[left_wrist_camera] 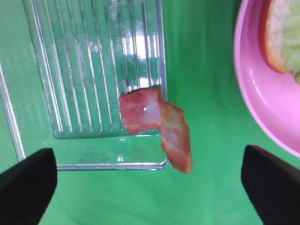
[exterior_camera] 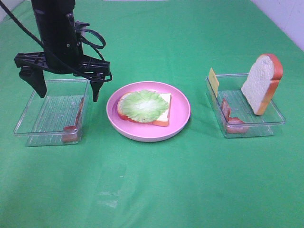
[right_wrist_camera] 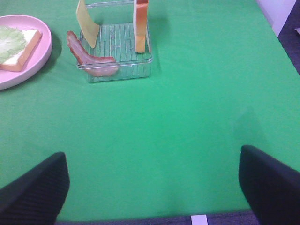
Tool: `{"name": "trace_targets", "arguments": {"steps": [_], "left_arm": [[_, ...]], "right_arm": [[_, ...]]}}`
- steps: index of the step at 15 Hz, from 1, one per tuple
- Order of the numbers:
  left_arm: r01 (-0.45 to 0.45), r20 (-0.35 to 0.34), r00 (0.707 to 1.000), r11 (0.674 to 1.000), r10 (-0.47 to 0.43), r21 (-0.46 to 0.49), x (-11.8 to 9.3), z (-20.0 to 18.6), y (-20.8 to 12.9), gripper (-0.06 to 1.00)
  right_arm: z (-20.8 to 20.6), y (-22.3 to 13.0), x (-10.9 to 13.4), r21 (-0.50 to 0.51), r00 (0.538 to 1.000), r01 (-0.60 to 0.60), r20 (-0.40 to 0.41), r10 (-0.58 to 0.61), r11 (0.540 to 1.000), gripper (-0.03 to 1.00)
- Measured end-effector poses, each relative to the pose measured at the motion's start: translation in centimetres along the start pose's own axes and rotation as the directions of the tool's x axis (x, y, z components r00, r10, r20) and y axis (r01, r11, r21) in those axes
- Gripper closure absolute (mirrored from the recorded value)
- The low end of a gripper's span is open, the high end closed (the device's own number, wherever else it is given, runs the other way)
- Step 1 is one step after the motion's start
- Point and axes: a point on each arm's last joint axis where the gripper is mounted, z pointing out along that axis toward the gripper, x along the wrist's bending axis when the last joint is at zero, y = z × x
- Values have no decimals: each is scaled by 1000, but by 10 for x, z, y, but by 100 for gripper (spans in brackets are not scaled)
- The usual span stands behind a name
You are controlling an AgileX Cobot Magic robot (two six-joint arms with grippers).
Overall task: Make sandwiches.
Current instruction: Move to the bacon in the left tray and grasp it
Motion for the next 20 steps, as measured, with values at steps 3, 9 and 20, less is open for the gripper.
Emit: {"name": "trace_targets", "arguments": {"steps": [3, 9, 20], "left_arm": [[11, 21, 1000, 999, -10, -36, -3, 3, 4, -4], [9, 19, 1000, 997, -11, 71, -12, 44, 3, -4], [14, 9, 1000, 993, -15, 120, -12, 52, 0, 63]], "right_arm": [[0, 0, 0, 0, 1000, 0, 0, 0, 1000, 1], [0, 0, 0, 0, 1000, 0, 0, 0, 1000, 1], [0, 0, 0, 0, 1000, 0, 0, 0, 1000, 1]]}}
